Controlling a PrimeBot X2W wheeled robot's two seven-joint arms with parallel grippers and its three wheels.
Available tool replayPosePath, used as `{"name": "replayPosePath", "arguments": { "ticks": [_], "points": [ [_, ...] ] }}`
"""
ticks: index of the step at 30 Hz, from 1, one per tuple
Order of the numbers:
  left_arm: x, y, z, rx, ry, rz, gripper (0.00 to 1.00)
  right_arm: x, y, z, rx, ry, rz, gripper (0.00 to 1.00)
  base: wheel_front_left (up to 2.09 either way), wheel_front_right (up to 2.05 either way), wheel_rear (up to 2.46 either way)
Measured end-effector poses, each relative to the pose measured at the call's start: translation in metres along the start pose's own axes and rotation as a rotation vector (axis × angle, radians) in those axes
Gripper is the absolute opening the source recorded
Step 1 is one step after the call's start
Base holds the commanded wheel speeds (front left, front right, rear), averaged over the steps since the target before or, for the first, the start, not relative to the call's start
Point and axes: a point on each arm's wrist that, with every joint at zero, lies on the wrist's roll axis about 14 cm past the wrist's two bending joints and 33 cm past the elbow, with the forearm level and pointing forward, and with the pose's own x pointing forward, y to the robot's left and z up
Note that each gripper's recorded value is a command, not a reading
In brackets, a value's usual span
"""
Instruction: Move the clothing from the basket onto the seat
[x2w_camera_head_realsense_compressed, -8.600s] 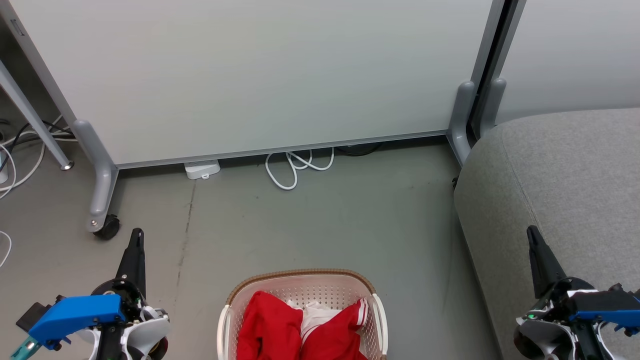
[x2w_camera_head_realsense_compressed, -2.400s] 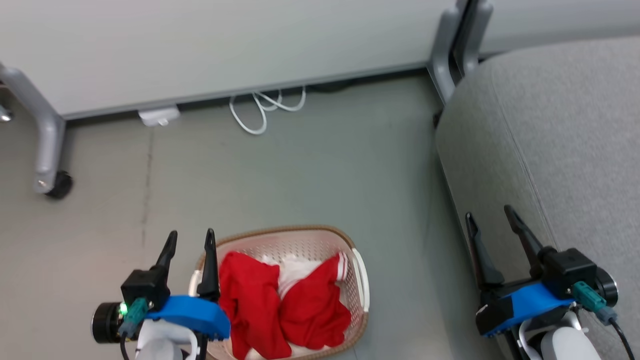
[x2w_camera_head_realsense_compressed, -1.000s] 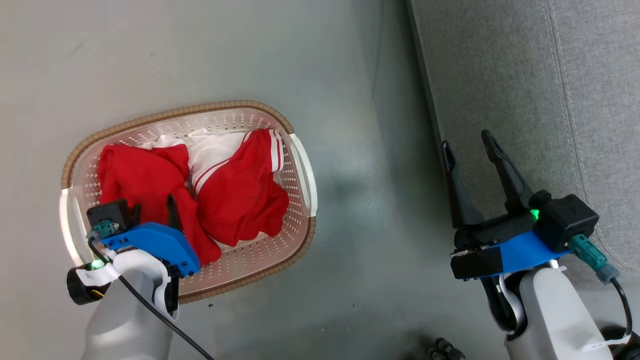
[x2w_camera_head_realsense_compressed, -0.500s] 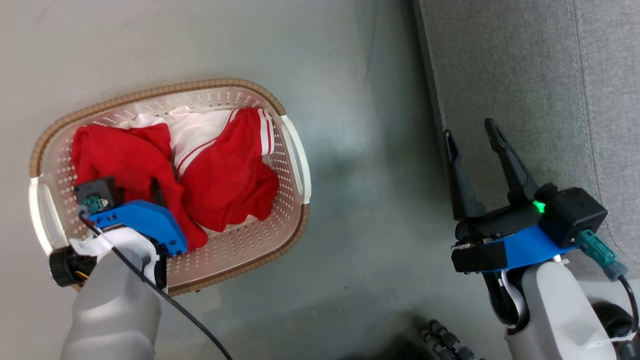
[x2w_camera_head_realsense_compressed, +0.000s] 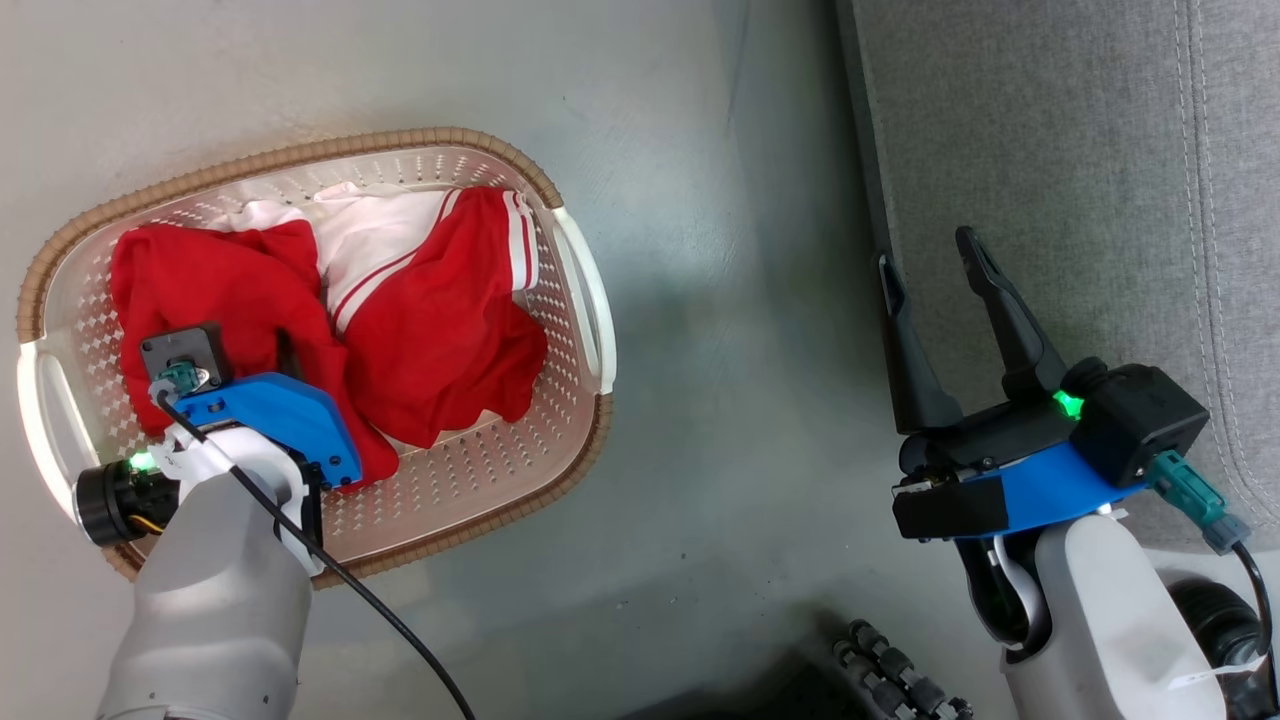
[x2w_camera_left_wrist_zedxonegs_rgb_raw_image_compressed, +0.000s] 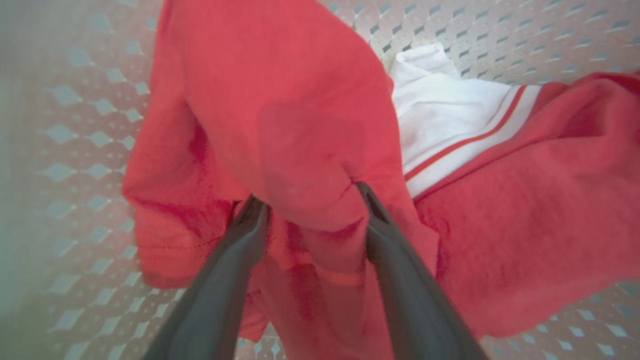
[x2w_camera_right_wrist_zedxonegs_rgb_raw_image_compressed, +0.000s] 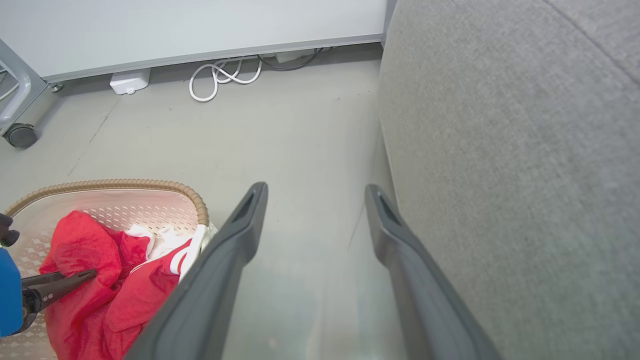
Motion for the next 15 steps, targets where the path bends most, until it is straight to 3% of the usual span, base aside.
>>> {"name": "replayPosePath", "arguments": {
  "ticks": [15],
  "points": [
    [-0.0063,0.0012,0.0087,0.008,-0.018,-0.025,0.0,-0.0015,0.0029,0.0104,0.013,-0.026,0.007,1.0,0.0,0.0,0.0]
  ]
}}
